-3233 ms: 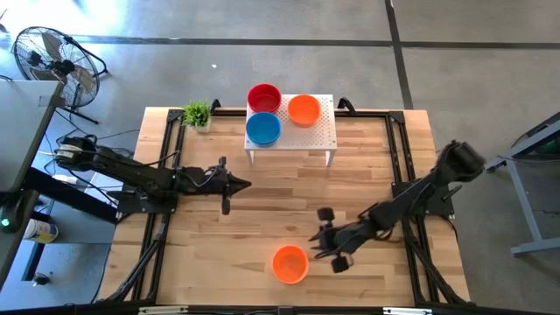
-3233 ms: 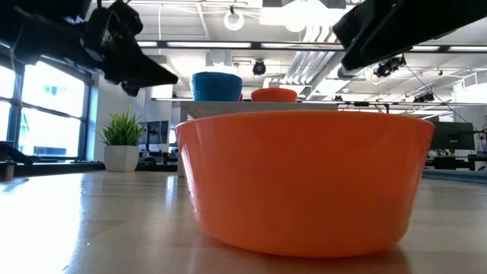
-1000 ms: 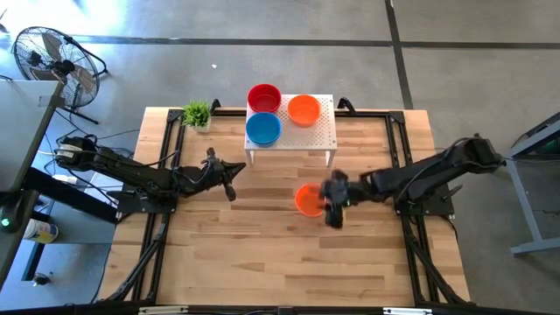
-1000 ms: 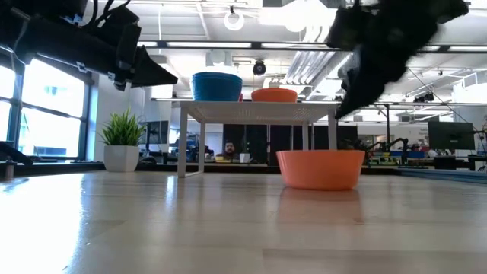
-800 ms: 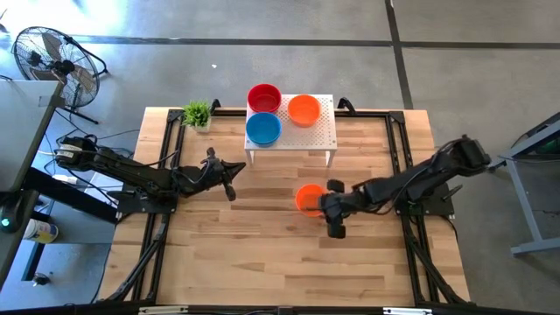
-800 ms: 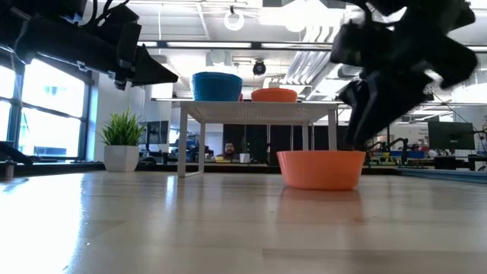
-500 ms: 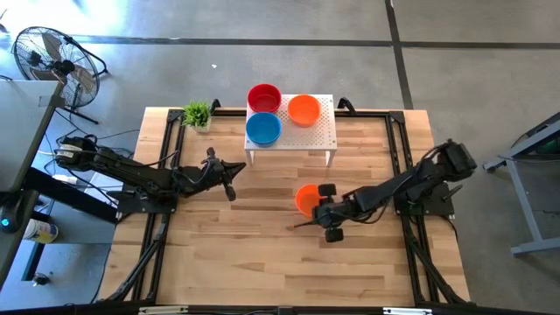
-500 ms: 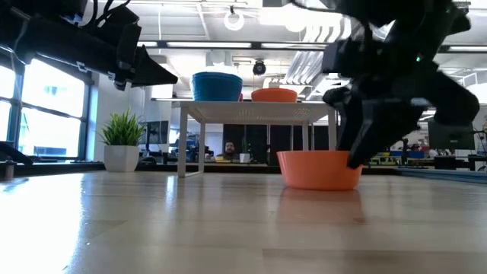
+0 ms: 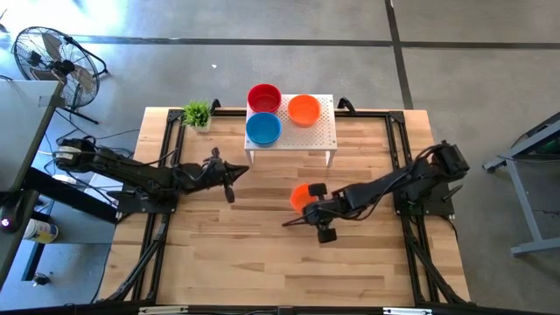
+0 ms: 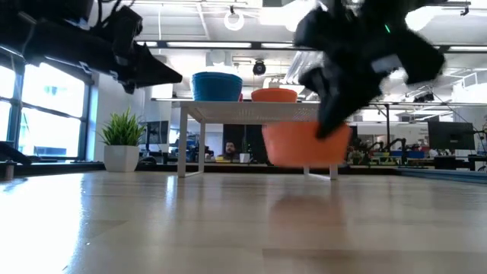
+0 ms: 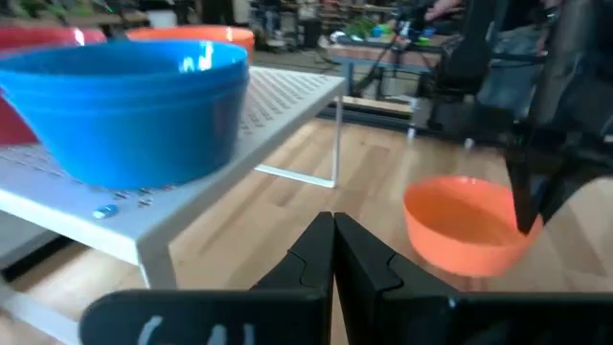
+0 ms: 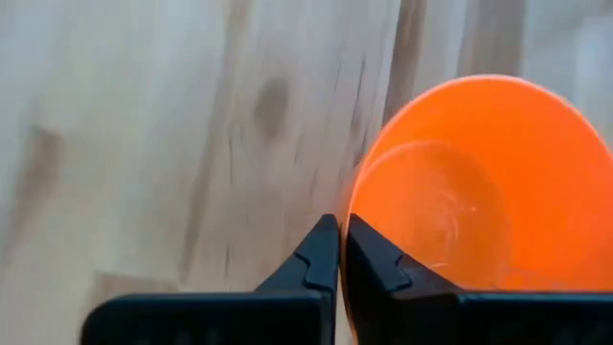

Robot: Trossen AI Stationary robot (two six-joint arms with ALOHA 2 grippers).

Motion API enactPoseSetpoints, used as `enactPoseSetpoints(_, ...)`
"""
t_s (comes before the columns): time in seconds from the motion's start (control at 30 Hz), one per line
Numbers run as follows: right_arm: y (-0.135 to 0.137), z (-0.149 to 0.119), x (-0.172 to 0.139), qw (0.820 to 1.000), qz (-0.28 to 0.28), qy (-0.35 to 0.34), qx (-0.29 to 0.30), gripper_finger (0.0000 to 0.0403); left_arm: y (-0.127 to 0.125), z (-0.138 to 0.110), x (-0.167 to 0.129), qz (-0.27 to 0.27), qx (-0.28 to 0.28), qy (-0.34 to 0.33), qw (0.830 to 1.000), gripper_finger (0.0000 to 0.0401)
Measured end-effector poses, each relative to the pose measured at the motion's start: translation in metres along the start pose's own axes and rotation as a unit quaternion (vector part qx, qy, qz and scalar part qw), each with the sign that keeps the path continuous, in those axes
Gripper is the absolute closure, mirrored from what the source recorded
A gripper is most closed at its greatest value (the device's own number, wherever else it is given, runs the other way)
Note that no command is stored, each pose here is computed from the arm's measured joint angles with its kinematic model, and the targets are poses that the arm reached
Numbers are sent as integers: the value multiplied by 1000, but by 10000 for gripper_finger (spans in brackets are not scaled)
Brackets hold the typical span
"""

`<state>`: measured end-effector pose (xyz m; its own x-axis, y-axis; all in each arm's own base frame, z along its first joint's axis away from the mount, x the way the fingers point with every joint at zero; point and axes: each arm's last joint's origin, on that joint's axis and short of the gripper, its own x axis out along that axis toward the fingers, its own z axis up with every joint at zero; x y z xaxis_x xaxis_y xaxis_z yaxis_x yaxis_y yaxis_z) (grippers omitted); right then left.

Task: Pick & Place Mini bowls
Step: Stack the orange bowl on top of the orange bowls on the shelf

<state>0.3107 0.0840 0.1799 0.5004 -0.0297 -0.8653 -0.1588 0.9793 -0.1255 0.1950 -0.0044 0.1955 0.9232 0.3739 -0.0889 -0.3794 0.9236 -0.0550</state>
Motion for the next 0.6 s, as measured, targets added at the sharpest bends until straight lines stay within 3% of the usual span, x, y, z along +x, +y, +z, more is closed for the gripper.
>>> enactPoseSetpoints(0.17,-13,41,-39,1000,4,1,-21,400,13,0,4,-38,-9,20,999,400)
enactPoseSetpoints(0.3,-41,63,-73,999,-28,23,-17,400,22,3,1,-26,-5,27,999,401)
enactPoseSetpoints(0.47,-98,82,-118,996,-86,21,30,401,30,12,-10,-13,7,17,1000,401)
enactPoseSetpoints(0.6,-161,84,-151,984,-133,-14,115,402,36,18,-16,-24,8,3,1000,401)
